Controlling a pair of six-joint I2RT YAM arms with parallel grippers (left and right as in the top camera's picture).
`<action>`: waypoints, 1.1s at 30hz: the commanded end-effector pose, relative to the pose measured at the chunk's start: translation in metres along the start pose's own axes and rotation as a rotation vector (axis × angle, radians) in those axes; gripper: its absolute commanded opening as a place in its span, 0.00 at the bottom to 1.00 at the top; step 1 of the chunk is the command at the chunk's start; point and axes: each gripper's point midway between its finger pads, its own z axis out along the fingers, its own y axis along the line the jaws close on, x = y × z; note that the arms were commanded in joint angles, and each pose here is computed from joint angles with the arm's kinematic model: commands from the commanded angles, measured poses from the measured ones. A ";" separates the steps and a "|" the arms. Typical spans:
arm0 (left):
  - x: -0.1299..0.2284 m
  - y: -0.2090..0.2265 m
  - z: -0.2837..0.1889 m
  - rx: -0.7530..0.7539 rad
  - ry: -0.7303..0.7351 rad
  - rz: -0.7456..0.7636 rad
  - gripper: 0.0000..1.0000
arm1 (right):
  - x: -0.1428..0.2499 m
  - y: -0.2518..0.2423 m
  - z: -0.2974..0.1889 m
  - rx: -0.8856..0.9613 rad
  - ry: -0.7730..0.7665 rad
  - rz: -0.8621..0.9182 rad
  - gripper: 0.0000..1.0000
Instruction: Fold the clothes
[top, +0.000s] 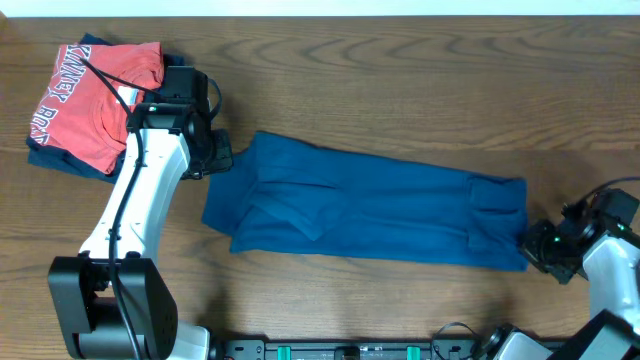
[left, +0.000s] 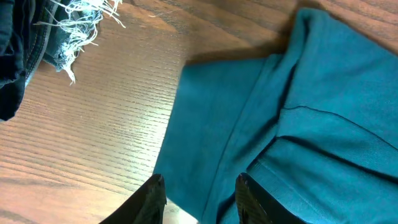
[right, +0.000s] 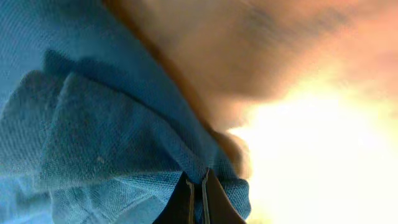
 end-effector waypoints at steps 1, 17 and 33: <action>-0.007 0.001 -0.009 0.003 -0.034 0.003 0.39 | 0.002 -0.018 -0.008 0.104 -0.034 0.151 0.01; -0.007 0.001 -0.009 0.004 -0.037 0.003 0.39 | 0.027 0.037 -0.015 -0.222 0.088 -0.005 0.01; -0.008 0.001 -0.009 0.005 -0.040 0.003 0.39 | -0.032 0.051 -0.057 -0.223 -0.156 -0.133 0.33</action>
